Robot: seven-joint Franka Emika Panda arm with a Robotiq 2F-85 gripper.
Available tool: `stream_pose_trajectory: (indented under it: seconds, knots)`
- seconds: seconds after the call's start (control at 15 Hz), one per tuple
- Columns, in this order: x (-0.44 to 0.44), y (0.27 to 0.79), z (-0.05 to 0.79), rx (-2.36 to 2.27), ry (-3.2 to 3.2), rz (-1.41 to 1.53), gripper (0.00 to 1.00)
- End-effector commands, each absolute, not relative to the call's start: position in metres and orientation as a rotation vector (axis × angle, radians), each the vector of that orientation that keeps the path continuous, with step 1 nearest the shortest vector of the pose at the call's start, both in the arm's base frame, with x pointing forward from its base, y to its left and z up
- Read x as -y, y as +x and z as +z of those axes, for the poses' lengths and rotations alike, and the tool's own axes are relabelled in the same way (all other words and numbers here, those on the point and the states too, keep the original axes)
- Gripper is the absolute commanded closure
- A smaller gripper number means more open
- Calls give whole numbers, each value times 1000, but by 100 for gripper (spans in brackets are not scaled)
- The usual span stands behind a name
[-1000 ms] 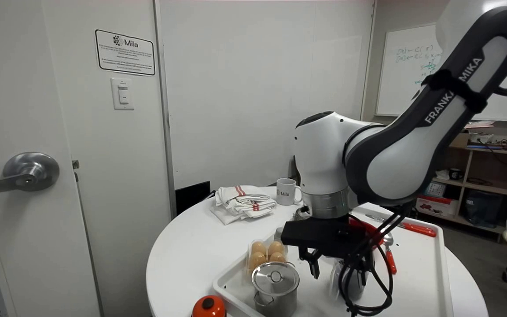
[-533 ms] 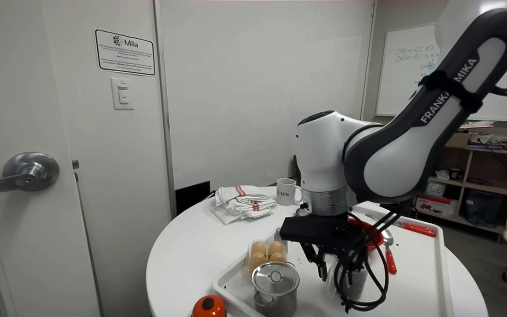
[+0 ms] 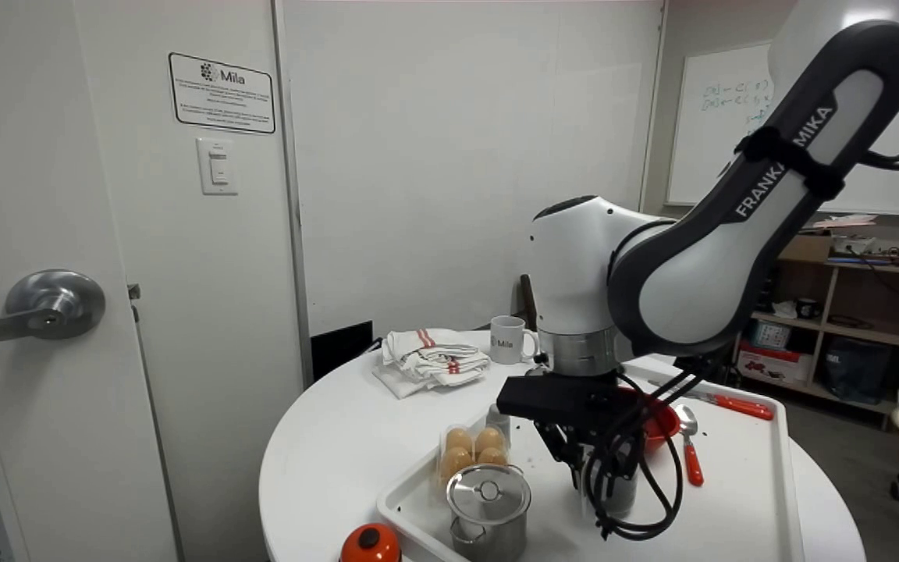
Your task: Pick up the jar and pour some of its contents in the bowl
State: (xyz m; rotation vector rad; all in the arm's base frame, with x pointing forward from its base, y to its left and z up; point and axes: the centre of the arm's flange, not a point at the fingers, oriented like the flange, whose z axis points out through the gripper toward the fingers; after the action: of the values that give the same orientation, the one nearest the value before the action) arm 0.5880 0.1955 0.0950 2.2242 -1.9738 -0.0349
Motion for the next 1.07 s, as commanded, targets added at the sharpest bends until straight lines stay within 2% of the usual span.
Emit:
stream_pose_trajectory:
  seconds: [0.0,0.53,1.0]
  knots:
    - [-190,576,109,1970,2253,-54,90]
    - [-151,570,159,1906,2373,-73,89]
    - [-129,602,176,1691,2589,-215,89]
